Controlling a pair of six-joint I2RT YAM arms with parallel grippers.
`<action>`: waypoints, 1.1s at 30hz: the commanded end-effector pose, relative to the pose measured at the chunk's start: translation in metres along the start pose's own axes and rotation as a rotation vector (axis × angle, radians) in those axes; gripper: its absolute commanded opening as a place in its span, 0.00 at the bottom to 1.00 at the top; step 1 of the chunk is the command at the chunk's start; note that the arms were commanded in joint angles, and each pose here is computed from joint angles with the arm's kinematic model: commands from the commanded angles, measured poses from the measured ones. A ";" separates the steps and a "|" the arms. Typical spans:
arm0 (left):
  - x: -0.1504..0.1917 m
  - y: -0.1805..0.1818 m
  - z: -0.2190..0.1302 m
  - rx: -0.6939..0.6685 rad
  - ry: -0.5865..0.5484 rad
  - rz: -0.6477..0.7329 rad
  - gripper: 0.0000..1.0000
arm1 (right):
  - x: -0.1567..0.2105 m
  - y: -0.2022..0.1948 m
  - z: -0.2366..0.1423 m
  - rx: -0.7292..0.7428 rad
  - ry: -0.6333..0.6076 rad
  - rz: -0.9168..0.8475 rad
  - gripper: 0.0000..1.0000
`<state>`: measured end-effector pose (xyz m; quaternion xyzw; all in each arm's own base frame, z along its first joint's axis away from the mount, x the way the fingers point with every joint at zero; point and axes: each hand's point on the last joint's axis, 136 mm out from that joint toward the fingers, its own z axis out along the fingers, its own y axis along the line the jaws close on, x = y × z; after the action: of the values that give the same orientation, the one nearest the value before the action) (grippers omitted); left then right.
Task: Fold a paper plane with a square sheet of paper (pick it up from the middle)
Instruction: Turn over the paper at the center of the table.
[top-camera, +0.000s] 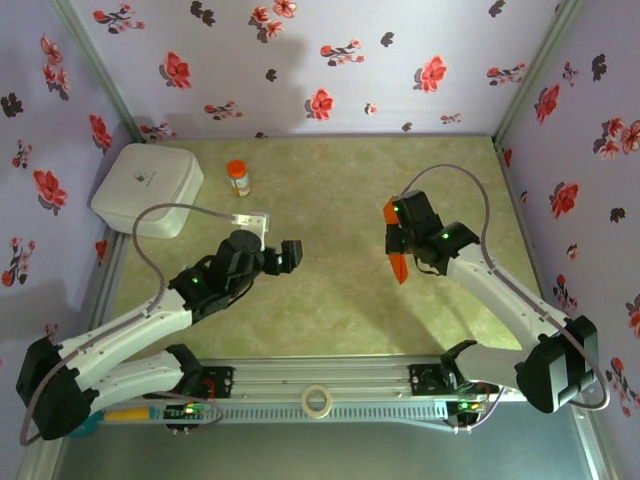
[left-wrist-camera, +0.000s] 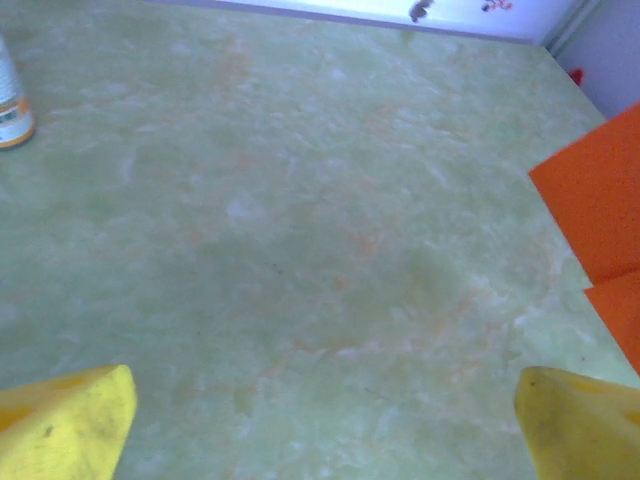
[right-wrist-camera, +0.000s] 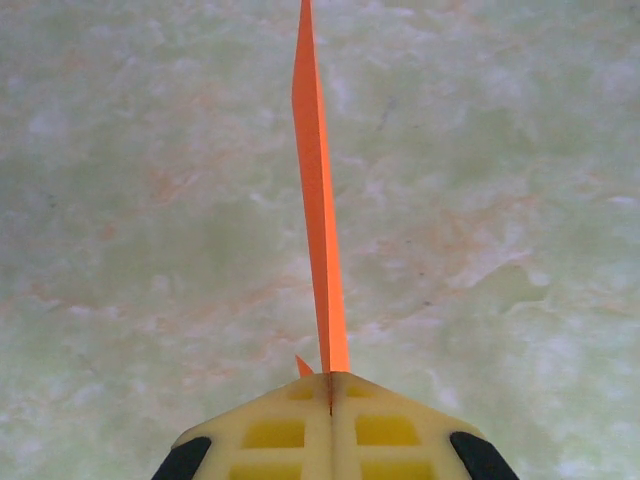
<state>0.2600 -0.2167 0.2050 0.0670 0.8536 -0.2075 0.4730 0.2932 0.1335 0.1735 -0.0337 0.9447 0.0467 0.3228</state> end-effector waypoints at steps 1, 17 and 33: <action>0.005 0.027 -0.007 -0.109 0.004 0.014 1.00 | -0.005 -0.016 -0.004 0.161 -0.012 -0.093 0.00; 0.013 0.084 -0.052 -0.274 -0.052 -0.122 1.00 | 0.014 0.036 0.047 0.383 0.045 -0.452 0.00; 0.014 0.072 -0.043 -0.238 -0.005 -0.113 0.84 | 0.085 0.155 0.108 0.002 0.317 -0.374 0.13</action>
<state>0.2388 -0.1328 0.1862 -0.0300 0.8749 -0.1226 0.4675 0.2889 0.2639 0.0457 -0.2322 0.9428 -0.1235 0.2050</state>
